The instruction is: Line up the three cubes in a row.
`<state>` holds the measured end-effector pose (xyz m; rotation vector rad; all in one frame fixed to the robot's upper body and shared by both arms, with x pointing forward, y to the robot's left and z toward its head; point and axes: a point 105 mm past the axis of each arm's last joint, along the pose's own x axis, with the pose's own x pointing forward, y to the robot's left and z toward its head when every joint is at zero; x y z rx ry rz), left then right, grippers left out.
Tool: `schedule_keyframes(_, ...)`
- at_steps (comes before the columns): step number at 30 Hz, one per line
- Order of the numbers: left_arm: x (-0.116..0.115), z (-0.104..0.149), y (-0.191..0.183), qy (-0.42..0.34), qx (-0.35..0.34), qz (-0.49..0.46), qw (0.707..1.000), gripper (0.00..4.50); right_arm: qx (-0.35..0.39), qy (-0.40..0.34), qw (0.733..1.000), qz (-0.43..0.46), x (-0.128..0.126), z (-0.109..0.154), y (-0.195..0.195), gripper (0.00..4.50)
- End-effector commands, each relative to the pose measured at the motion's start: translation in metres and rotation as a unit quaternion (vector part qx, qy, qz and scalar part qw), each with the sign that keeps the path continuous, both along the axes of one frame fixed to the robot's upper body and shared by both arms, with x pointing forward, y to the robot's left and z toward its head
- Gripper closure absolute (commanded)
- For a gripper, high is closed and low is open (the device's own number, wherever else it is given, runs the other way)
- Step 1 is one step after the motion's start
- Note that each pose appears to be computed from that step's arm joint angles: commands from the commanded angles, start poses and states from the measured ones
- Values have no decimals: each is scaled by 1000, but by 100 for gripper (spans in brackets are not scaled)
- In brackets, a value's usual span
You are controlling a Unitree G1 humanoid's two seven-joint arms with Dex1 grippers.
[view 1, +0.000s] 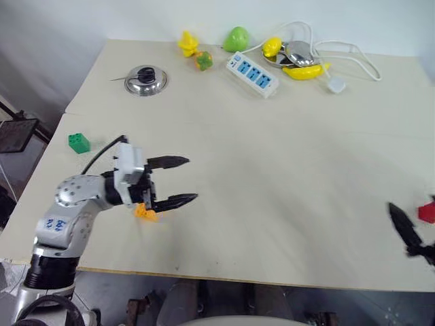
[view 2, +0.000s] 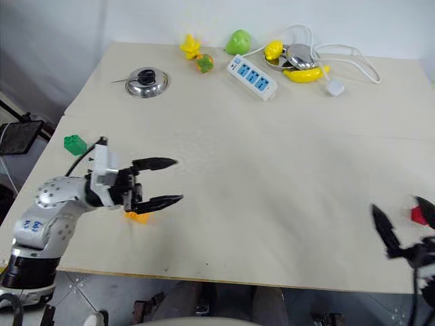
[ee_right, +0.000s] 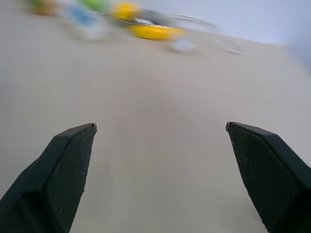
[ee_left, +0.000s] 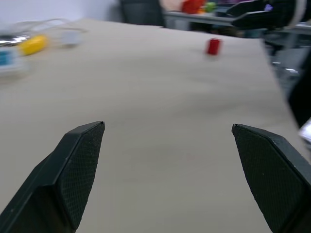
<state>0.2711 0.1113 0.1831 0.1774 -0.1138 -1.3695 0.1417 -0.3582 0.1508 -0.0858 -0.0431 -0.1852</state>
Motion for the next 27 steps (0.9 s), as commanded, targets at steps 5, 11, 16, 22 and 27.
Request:
schedule_keyframes(5, -8, -8, -26, -3, 17, -46, 999, 3, 31, 26, 994, -105, -18, -11, -26, 0)
schedule_keyframes(11, -8, -10, -23, 0, 25, -55, 998, 3, 59, 99, 985, -127, 18, 1, -52, 0)
schedule_keyframes(16, -9, -11, -27, -8, 25, -59, 998, 3, 95, 176, 968, -154, 49, 2, -77, 0)
schedule_keyframes(22, -10, -10, -25, -24, 25, -46, 998, 3, 121, 242, 950, -155, 69, -14, -93, 0)
schedule_keyframes(27, -8, -9, -20, -31, 29, -30, 999, 1, 131, 260, 946, -141, 81, -26, -92, 19)
